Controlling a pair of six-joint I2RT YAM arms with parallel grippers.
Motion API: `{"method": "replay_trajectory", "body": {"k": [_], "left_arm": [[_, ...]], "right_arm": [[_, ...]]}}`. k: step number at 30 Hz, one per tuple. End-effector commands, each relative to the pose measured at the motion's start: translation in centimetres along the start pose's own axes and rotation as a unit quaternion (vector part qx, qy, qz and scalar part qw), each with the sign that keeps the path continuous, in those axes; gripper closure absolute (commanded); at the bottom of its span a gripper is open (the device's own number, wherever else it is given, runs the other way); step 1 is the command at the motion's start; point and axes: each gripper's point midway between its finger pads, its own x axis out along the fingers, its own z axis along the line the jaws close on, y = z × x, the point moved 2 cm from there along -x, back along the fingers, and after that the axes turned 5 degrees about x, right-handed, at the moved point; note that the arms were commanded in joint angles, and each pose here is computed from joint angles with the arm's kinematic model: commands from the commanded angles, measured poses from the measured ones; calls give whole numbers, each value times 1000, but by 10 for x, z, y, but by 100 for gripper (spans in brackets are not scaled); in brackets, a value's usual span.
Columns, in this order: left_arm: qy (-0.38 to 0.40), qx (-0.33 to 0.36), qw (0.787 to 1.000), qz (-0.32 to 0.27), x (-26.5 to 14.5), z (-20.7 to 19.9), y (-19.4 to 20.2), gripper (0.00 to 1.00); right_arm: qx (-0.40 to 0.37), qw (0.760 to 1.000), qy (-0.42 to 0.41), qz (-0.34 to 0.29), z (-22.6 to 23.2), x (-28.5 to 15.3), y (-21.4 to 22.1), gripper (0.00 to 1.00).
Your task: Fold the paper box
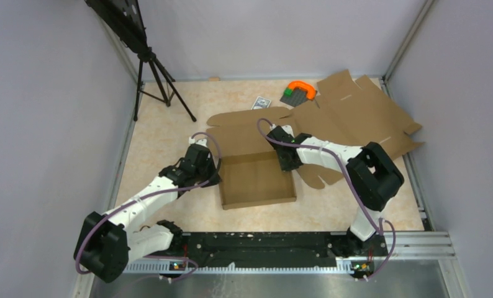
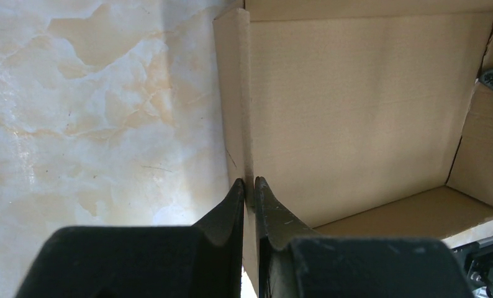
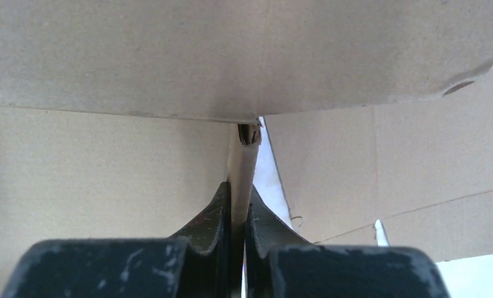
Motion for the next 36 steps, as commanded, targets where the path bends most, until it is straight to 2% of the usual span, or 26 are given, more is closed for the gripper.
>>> {"method": "replay_trajectory", "body": {"k": [1,2,4,7,9,16,17,18,21,24,27,30,32,36], "left_arm": [[-7,3,1000,-26,-3,-2,-16,91],[-7,4,1000,-26,-3,-2,-16,91],[-7,4,1000,-25,-3,-2,-16,91],[-9,4,1000,-25,-2,-2,-16,91],[-11,5,1000,-25,-1,-2,-17,91],[-24,11,999,-24,-2,1,-18,91],[-27,13,999,-21,-2,1,-17,90],[-29,16,999,-18,-3,2,-17,83],[-46,26,999,-6,-6,4,-18,55],[-61,36,997,1,-7,6,-20,41],[-82,49,995,3,-6,7,-26,36],[-109,68,992,13,-2,6,-31,37],[-125,80,989,22,3,5,-31,38],[-137,94,985,43,12,0,-20,40]], "right_arm": [[-30,999,14,6,-7,-3,1,100],[-27,1000,10,4,-5,-4,0,99],[-23,1000,-1,-2,-2,-6,-3,87],[-15,1000,-24,-4,5,-10,-5,63],[-10,999,-47,-6,11,-14,-5,51],[-2,998,-69,-3,9,-32,3,31],[1,998,-65,-2,6,-35,6,22],[4,998,-60,-3,4,-37,8,20],[4,999,-42,-4,-2,-43,17,19],[10,999,-34,-3,-5,-43,25,24],[17,999,-34,-3,-1,-42,29,27],[27,999,-24,-9,0,-42,29,30],[33,999,-10,-10,-1,-41,30,39],[31,999,14,-8,-3,-40,35,41]]}}
